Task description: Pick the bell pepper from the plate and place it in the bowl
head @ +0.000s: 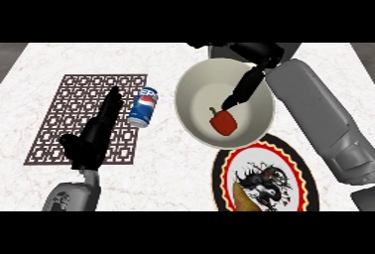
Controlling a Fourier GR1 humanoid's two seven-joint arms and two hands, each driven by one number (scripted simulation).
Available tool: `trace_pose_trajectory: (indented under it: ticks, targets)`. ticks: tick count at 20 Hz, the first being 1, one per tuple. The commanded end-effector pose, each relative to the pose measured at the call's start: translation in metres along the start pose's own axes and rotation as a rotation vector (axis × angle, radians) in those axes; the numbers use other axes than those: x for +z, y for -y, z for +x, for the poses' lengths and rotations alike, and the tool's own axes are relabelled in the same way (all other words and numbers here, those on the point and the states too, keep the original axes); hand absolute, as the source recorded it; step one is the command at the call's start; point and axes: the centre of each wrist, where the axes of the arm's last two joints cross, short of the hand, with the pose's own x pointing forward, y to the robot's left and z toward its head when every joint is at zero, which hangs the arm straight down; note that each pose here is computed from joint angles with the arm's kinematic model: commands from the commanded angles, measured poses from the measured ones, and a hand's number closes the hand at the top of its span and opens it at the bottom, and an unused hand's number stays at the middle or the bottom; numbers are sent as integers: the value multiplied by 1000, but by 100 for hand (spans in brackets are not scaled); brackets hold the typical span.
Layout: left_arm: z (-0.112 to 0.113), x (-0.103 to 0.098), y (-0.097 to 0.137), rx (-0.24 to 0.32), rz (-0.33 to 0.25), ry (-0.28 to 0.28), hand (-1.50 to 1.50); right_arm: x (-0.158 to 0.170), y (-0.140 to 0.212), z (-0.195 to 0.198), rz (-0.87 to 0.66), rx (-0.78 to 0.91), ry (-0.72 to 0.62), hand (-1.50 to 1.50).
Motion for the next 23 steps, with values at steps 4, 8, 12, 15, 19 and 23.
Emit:
trace_pose_trajectory:
  ticks: [4, 8, 12, 15, 19, 23]
  targets:
    - [6, 5, 3, -15, -1, 9, 0, 27, 39, -1, -5, -199, -15, -150]
    - [12, 0, -10, 8, -11, 3, 0, 50, 73, 11, -8, -303, -20, -150]
    - [3, -3, -2, -2, -15, 3, 0, 77, 83, 7, -2, -337, -28, -150]
    - [5, -8, 20, 1, -48, 17, 0, 72, 78, 5, 38, -364, -42, -150]
    - [2, -4, 5, 2, -21, 21, 0, 91, 88, 11, 53, -360, -24, -150]
    - [3, -8, 13, 15, -32, 20, 0, 103, 66, -7, 53, -380, -31, -150]
